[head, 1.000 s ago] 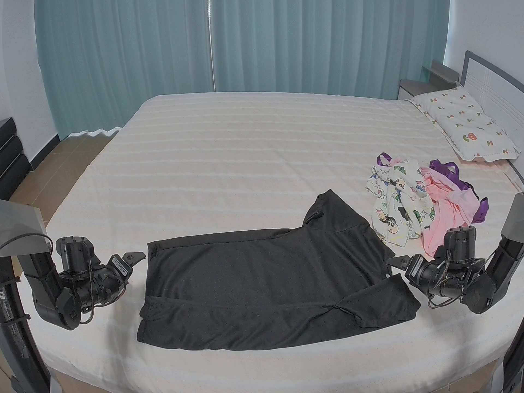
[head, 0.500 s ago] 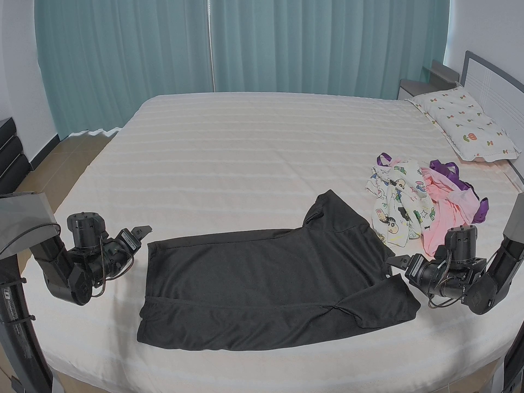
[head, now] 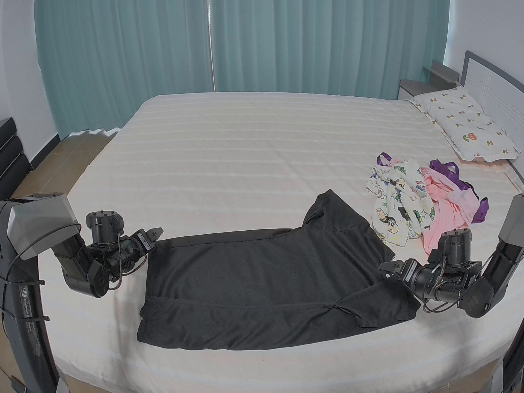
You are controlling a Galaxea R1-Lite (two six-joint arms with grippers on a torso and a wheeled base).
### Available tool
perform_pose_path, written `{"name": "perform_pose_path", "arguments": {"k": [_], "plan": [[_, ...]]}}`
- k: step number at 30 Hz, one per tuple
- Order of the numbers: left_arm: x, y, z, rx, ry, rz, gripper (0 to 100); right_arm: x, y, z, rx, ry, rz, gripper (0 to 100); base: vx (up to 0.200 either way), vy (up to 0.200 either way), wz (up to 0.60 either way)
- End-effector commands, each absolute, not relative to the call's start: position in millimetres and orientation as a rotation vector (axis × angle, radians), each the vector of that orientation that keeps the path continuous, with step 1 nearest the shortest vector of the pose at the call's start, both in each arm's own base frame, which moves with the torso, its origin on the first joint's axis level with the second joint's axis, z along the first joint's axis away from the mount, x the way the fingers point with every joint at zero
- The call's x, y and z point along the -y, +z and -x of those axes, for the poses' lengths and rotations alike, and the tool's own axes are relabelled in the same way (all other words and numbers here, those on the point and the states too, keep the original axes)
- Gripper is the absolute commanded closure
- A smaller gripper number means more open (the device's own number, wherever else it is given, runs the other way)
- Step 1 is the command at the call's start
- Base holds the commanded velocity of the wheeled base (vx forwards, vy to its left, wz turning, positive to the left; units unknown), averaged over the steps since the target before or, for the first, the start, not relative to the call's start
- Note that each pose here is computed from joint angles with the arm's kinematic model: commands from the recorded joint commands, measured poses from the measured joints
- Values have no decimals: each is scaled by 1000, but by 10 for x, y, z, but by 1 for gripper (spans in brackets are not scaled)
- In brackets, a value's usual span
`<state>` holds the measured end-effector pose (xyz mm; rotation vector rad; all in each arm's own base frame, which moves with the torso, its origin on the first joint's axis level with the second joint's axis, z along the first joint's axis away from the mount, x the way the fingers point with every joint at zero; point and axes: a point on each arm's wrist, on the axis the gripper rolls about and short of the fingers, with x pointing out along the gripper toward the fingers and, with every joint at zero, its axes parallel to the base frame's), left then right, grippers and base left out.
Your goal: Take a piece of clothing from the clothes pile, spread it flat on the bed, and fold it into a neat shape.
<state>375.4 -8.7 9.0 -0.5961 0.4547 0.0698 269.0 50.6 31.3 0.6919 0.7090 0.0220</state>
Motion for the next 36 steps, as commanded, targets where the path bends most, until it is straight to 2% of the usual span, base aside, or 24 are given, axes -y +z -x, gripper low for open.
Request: {"name": "perform_pose_path", "arguments": {"k": [1, 8, 9, 19, 23, 25, 28, 31, 33, 36], "plan": [[92, 10, -3765, -473, 73, 595, 0, -530, 272, -2694, -724, 24, -685, 0, 0, 0, 0], [183, -61, -3861, -478, 50, 589, 0, -529, 280, -2693, -720, 24, -685, 0, 0, 0, 0], [196, -82, -3863, -485, 46, 589, 100, -529, 280, -2693, -720, 24, -685, 0, 0, 0, 0], [201, -163, -3887, -491, 55, 598, 100, -496, 394, -2731, -663, 28, -695, 0, 0, 0, 0], [183, -62, -3896, -460, 74, 690, 100, -482, 456, -2774, -615, 43, -702, 0, 0, 0, 0], [178, 79, -3894, -427, 77, 762, 100, -515, 536, -2972, -559, 66, -701, 0, 0, 0, 0], [177, 119, -3877, -421, 76, 770, 100, -568, 641, -3267, -507, 91, -689, 0, 0, 0, 0], [177, 132, -3871, -420, 73, 774, 100, -602, 672, -3434, -516, 99, -642, 0, 0, 0, 0], [177, 115, -3851, -430, 74, 777, 100, -665, 675, -3741, -549, 110, -551, 0, 0, 0, 0], [172, 113, -3848, -431, 75, 777, 100, -729, 635, -3939, -552, 117, -527, 0, 0, 0, 0]]}}
